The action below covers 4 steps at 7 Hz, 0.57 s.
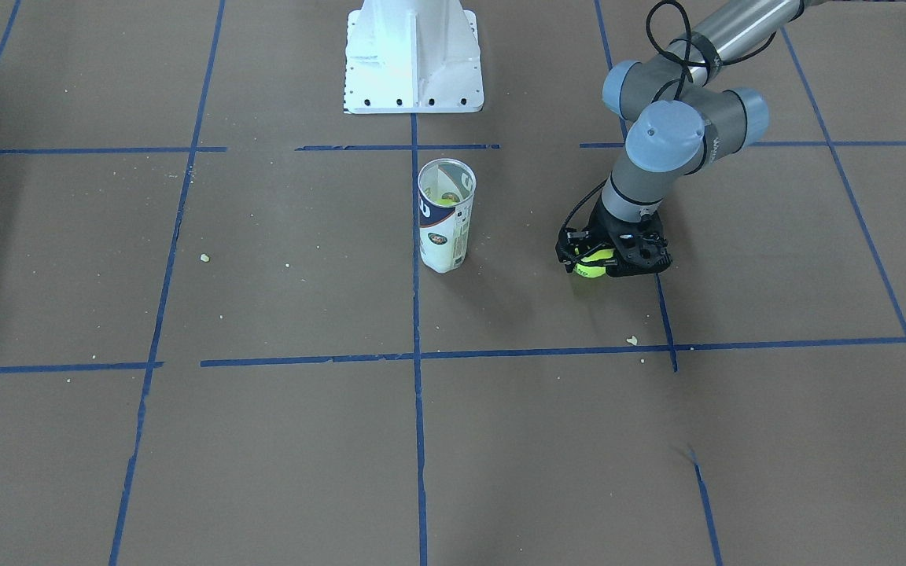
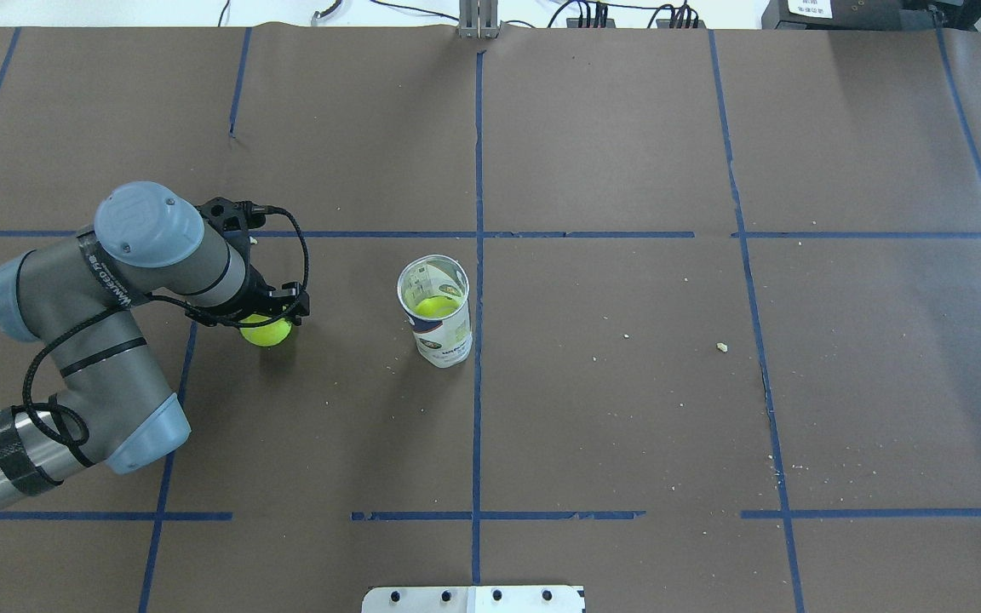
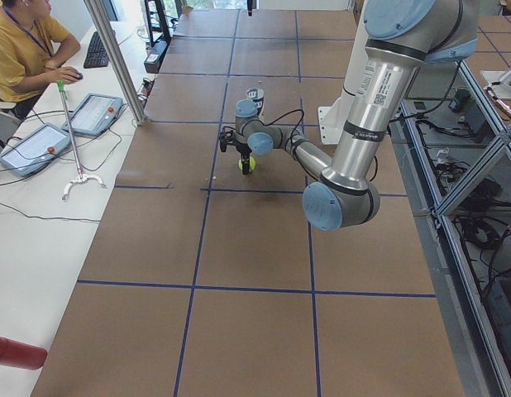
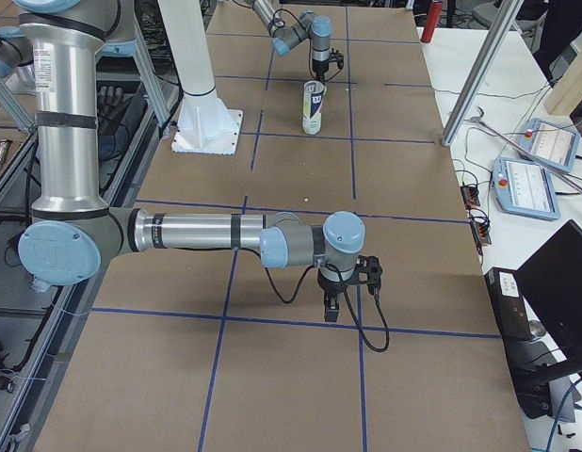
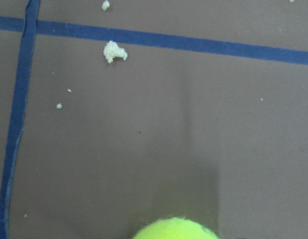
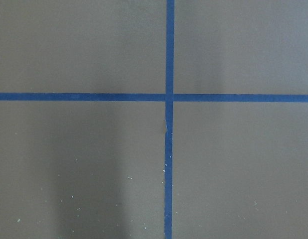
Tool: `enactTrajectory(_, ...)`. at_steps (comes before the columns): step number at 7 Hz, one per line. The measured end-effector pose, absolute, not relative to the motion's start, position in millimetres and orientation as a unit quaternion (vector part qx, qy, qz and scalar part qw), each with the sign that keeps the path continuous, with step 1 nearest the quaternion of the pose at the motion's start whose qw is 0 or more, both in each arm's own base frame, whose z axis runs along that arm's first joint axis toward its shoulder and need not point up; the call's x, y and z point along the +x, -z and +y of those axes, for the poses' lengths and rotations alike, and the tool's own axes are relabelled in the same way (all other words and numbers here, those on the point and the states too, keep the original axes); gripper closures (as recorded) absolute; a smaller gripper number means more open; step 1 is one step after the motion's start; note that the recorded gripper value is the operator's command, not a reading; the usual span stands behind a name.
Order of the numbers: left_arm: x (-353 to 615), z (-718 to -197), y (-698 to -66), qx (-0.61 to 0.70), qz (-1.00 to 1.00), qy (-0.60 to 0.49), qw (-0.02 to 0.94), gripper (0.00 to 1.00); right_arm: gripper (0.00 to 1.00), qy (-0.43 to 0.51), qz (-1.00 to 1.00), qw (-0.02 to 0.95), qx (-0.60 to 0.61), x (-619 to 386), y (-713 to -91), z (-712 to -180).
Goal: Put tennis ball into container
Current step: 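Lift the ball with the left gripper and carry it over the clear cylinder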
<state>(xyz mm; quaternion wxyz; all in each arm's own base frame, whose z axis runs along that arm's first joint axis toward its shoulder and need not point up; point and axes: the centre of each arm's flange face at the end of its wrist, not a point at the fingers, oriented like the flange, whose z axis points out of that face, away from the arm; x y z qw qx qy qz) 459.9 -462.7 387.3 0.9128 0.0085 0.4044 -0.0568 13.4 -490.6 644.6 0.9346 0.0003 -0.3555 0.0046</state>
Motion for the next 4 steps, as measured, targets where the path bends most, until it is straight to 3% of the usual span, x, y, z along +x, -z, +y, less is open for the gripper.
enactTrajectory(2, 452, -460, -369, 0.014, 0.414, 0.057, 0.908, 1.00, 0.00, -0.005, -0.356, 0.935, 0.000, 13, -645, -491)
enactTrajectory(4, 400, -461, -294, 0.026, 0.421, 0.081, 0.903, 1.00, 0.00, -0.005, -0.356, 0.935, 0.000, 13, -645, -491)
